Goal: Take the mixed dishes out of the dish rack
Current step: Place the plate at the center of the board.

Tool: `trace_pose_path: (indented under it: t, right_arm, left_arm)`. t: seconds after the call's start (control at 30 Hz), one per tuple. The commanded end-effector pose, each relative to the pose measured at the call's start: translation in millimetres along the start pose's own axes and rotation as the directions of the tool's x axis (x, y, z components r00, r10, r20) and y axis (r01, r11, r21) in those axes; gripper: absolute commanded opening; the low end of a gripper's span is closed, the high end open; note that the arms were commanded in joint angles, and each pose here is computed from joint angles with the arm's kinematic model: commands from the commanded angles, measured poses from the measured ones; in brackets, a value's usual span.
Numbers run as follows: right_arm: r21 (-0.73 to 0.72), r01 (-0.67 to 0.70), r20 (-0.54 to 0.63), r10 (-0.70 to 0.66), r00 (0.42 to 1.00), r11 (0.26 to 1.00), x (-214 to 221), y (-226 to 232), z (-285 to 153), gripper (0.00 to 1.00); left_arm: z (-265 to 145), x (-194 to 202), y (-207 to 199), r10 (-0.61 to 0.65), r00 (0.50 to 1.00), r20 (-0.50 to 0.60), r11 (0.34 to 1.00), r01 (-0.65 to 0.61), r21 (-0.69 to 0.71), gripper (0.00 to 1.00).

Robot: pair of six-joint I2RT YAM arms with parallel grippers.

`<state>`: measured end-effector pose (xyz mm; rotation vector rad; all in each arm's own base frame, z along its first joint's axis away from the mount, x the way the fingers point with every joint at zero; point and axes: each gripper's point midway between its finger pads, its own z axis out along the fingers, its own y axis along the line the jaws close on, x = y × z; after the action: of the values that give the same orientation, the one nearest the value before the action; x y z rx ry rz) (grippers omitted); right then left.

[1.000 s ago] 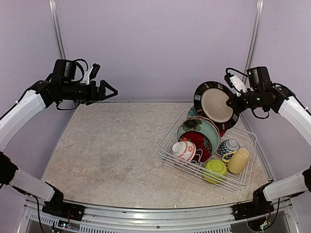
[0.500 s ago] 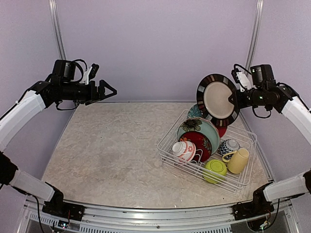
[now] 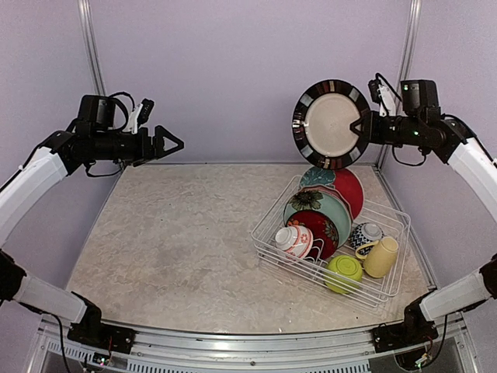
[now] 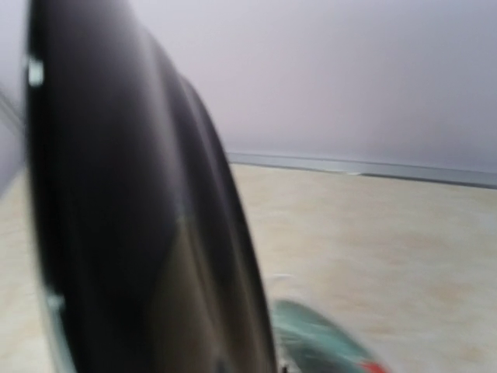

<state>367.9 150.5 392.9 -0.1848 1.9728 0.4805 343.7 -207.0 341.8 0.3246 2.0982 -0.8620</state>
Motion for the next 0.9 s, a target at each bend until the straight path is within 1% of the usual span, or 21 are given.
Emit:
trace_pose_path:
  t: [0.0, 0.1, 0.17, 0.23, 0.27, 0.4, 0.47, 0.53, 0.6, 0.63, 0.7, 0.77, 0.87]
  right_arm:
    - [-0.278, -0.043, 0.108, 0.076, 0.991, 0.96, -38, 74, 9, 0.0]
    - [-0.363, -0.087, 0.031, 0.105, 0.994, 0.928, -19, 107, 35, 0.0]
    - [-0.419, -0.094, -0.019, 0.095, 0.995, 0.903, -1, 135, 52, 0.0]
    - [-0.447, -0.09, -0.062, 0.069, 0.996, 0.89, 20, 162, 69, 0.0]
    - [-0.456, -0.093, -0.086, 0.06, 0.994, 0.885, 31, 174, 77, 0.0]
    - [-0.523, -0.127, -0.19, 0.03, 0.981, 0.843, 80, 226, 105, 0.0]
    - [-0.552, -0.146, -0.235, 0.015, 0.972, 0.821, 105, 248, 116, 0.0]
    - [-0.572, -0.177, -0.296, 0.0, 0.955, 0.801, 135, 265, 129, 0.0]
    - [-0.594, -0.211, -0.353, -0.016, 0.935, 0.776, 156, 279, 136, 0.0]
    - [-0.606, -0.22, -0.368, -0.025, 0.929, 0.764, 164, 285, 138, 0.0]
    - [-0.618, -0.24, -0.395, -0.033, 0.918, 0.749, 181, 296, 142, 0.0]
    - [-0.64, -0.272, -0.438, -0.051, 0.898, 0.718, 201, 310, 144, 0.0]
    - [-0.665, -0.302, -0.48, -0.082, 0.873, 0.683, 222, 331, 145, 0.0]
  left_arm:
    - [-12, -8, 3, 0.006, 0.999, 0.053, 1.0, -0.004, -0.031, 0.99]
    - [-15, -12, 13, 0.023, 0.995, 0.097, 0.998, -0.017, -0.063, 0.99]
    - [-21, -18, 29, -0.016, 0.991, 0.13, 0.995, 0.028, -0.092, 0.99]
    - [-29, -25, 37, -0.066, 0.986, 0.151, 0.993, 0.081, -0.091, 0.99]
    - [-32, -28, 38, -0.07, 0.984, 0.165, 0.993, 0.085, -0.085, 0.99]
    - [-43, -31, 52, -0.041, 0.972, 0.232, 0.988, 0.074, -0.134, 0.99]
    - [-51, -35, 50, -0.054, 0.971, 0.233, 0.986, 0.088, -0.14, 0.99]
    - [-48, -35, 47, -0.044, 0.974, 0.221, 0.99, 0.072, -0.123, 0.99]
    - [-45, -31, 54, -0.031, 0.971, 0.237, 0.989, 0.063, -0.13, 0.99]
    - [-45, -31, 57, -0.035, 0.97, 0.239, 0.987, 0.071, -0.142, 0.99]
    - [-41, -32, 59, -0.064, 0.976, 0.207, 0.984, 0.096, -0.149, 0.99]
    - [-36, -31, 52, -0.064, 0.982, 0.176, 0.99, 0.085, -0.117, 0.99]
    - [-34, -28, 62, -0.067, 0.978, 0.198, 0.988, 0.093, -0.124, 0.99]
